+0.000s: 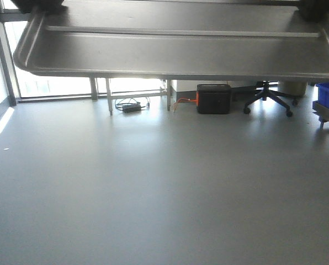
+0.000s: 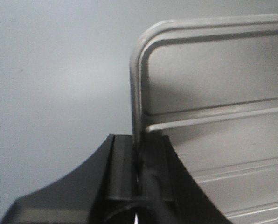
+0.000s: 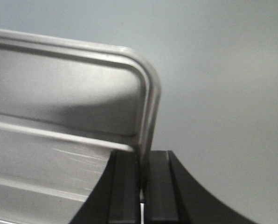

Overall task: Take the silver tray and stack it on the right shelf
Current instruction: 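Keep the tray held in both grippers while driving across the room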

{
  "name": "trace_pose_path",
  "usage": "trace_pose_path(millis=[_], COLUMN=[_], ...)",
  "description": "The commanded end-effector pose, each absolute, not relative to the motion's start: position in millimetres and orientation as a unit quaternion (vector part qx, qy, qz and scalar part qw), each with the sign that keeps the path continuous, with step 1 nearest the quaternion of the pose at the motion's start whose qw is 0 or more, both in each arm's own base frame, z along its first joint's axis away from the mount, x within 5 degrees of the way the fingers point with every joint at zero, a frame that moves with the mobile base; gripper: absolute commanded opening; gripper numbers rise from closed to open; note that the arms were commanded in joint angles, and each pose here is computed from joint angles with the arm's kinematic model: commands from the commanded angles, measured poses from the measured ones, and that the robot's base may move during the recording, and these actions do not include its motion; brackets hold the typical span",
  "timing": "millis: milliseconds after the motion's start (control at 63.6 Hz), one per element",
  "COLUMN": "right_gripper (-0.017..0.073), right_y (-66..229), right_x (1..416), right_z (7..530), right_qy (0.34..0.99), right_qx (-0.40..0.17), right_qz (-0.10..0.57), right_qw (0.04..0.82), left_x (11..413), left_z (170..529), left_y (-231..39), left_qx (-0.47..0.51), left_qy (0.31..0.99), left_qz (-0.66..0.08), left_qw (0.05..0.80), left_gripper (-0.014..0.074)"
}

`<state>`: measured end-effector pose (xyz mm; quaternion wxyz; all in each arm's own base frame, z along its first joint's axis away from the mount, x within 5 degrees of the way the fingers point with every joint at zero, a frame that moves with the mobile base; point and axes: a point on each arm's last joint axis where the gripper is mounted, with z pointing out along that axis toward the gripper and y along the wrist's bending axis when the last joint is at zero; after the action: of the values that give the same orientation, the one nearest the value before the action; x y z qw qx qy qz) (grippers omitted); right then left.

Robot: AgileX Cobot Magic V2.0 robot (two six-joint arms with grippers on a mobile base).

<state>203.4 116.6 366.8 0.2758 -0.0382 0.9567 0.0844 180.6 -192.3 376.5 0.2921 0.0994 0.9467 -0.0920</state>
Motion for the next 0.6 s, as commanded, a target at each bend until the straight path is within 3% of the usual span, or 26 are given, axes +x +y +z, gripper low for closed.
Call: trace_pose_path(millis=[0,582], right_gripper=[0.0057,0.0057], right_y=[113.4,113.4], right_x=[203.2,203.2], right_z=[387.4,387.4], right_qy=[0.937,0.937], right_qx=[-0.051,-0.051], right_qz=[0.093,0.093], right_qw=[0.334,0.334], left_x=[176.8,177.2], left_z=[395.4,395.4], left_y=[-187.3,-186.9], left_qx=[0.109,0.108], left_qy=[0.932,0.932], left_qz=[-0.108,-0.107], left_qw=[0.329,0.329], left_gripper=[-0.0101,-0.0101])
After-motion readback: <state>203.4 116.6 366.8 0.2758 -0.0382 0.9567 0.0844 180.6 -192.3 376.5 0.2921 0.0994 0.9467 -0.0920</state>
